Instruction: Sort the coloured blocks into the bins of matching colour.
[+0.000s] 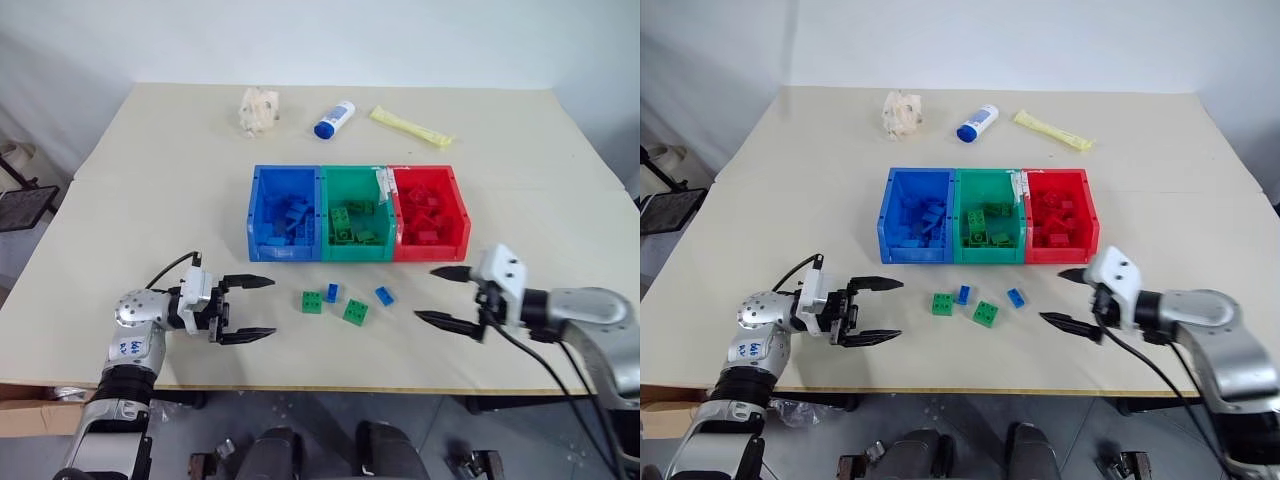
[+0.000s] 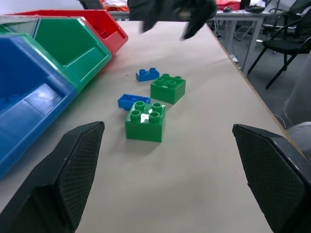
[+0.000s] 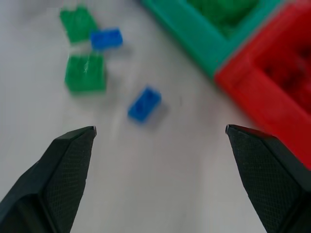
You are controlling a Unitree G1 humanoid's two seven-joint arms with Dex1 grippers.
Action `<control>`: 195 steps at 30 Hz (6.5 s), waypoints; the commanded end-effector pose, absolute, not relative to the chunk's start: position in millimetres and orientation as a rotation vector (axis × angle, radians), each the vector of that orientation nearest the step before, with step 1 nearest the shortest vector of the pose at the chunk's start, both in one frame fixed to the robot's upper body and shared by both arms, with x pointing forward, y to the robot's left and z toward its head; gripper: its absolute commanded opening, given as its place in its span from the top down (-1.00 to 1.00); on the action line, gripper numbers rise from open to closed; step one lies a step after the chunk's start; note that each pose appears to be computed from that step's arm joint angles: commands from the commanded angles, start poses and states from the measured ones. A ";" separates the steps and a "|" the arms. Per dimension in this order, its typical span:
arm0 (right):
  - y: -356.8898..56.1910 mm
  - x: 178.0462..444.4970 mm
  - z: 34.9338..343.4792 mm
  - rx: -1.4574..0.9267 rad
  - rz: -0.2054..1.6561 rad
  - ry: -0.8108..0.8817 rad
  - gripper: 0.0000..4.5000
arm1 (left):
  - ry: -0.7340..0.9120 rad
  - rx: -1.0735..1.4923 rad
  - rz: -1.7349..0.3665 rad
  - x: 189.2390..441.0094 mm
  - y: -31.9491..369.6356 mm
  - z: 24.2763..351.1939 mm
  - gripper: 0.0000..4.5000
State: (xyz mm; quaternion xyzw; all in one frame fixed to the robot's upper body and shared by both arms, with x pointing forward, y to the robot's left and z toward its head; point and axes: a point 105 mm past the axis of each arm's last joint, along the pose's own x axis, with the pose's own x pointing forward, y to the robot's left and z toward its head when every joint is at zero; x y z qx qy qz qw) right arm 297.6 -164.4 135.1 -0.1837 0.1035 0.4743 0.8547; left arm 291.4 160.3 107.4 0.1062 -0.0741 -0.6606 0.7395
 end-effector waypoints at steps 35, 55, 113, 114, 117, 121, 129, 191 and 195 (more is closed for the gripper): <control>-100.1 331.2 178.6 -0.426 1.054 -0.030 0.80 | -0.195 0.252 -1.422 286.7 159.6 114.4 -1.00; 0.8 394.2 225.2 -0.359 0.994 -0.370 -0.47 | -0.213 0.252 -1.382 281.2 158.0 114.1 -1.00; -81.1 296.2 97.6 -0.485 1.244 0.233 -0.72 | -0.199 0.230 -1.396 278.2 155.8 107.7 -1.00; -80.8 295.5 98.5 -0.481 1.249 0.230 -0.59 | -0.200 0.230 -1.395 278.2 155.8 107.8 -1.00; -81.5 295.8 99.7 -0.482 1.242 0.222 -0.13 | -0.199 0.230 -1.393 277.7 155.8 107.7 -1.00; -83.0 293.5 105.6 -0.479 1.237 0.201 0.35 | -0.200 0.227 -1.392 277.3 155.5 107.4 -1.00; -86.2 327.2 180.4 -0.454 1.091 -0.049 0.34 | -0.202 0.225 -1.400 279.5 154.1 107.8 -1.00; -171.8 269.6 171.6 -0.324 1.380 0.029 -0.99 | -0.042 0.444 -1.133 287.1 112.5 98.8 -1.00; -173.2 267.5 171.0 -0.328 1.347 0.028 -0.99 | -0.002 0.464 -1.175 298.4 101.7 88.3 -1.00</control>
